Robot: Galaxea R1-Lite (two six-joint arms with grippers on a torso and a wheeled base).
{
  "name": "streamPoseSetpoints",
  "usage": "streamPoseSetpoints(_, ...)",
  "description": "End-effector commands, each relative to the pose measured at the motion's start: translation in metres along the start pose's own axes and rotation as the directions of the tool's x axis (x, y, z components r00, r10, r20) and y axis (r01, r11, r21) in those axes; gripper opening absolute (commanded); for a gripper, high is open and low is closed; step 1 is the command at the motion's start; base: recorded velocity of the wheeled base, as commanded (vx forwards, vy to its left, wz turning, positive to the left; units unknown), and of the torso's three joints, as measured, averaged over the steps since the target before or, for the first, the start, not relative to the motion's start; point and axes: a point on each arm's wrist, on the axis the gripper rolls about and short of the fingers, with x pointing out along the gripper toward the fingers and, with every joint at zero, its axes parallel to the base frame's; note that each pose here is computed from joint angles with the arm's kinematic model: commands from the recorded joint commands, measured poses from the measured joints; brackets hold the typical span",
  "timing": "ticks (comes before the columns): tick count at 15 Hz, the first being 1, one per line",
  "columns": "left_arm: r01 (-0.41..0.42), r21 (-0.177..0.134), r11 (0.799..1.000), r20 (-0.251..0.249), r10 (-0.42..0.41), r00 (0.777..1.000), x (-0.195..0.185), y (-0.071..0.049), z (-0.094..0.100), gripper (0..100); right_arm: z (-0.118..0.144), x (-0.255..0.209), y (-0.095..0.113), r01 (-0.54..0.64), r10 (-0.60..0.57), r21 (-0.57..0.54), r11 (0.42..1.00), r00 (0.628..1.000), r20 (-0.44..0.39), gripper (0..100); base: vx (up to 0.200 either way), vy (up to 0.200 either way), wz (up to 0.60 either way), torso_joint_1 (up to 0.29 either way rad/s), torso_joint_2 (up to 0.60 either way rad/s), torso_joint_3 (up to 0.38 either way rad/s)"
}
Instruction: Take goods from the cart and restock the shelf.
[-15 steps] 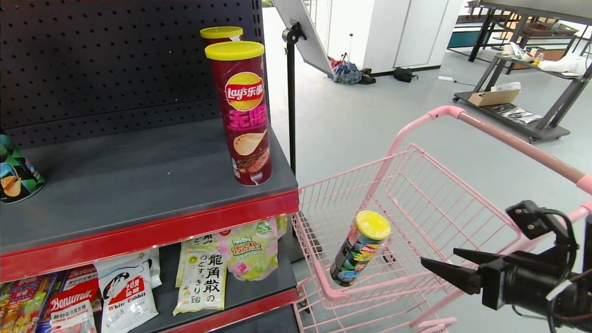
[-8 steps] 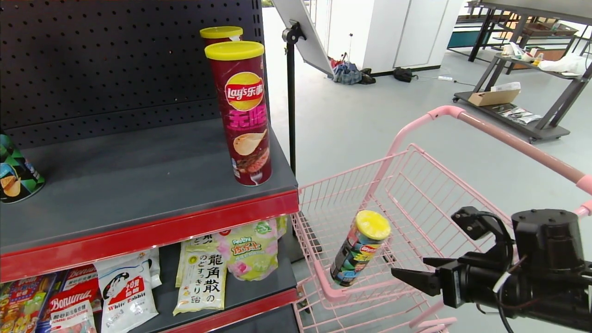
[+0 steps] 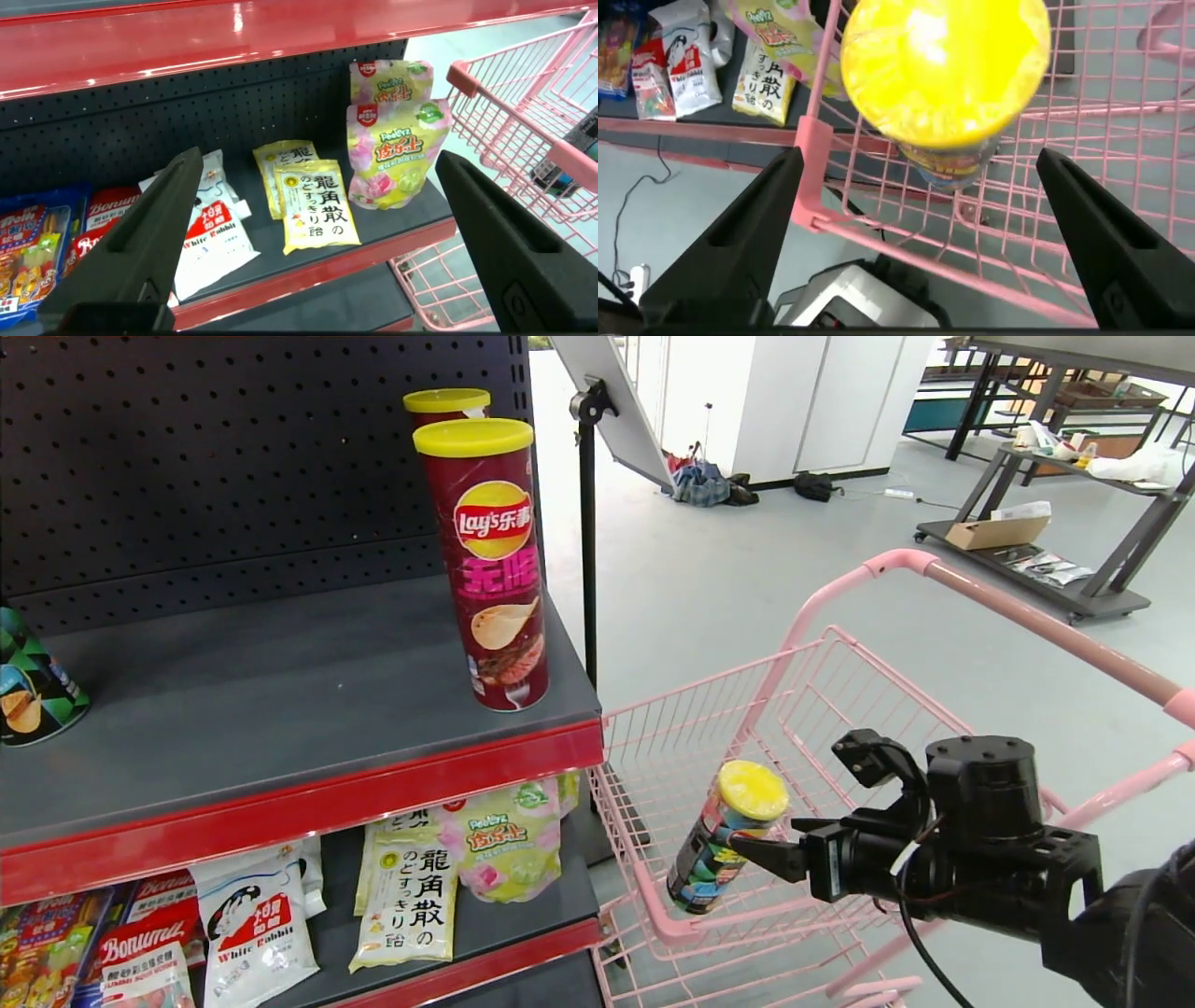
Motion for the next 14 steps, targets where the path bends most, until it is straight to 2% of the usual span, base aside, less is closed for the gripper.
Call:
streamPoseSetpoints(1, 0.0, 0.001, 1.0, 0.0, 0.0, 1.0, 0.0, 0.0, 0.0, 100, -0.006, 0.017, -0.004, 0.001, -0.001, 0.006, 1.0, 0.999, -0.039, 100, 0.0, 0.0, 0.0, 0.0, 0.0, 0.0)
streamPoseSetpoints(10, 0.0, 0.002, 1.0, 0.0, 0.0, 1.0, 0.0, 0.0, 0.0, 100, 0.013, 0.06, -0.005, -0.021, 0.021, -0.014, 1.0, 1.0, 0.007, 100, 0.0, 0.0, 0.0, 0.0, 0.0, 0.0)
streamPoseSetpoints(14, 0.0, 0.002, 1.0, 0.0, 0.0, 1.0, 0.0, 0.0, 0.0, 100, 0.013, 0.068, -0.007, -0.021, 0.021, -0.014, 1.0, 1.0, 0.004, 100, 0.0, 0.0, 0.0, 0.0, 0.0, 0.0)
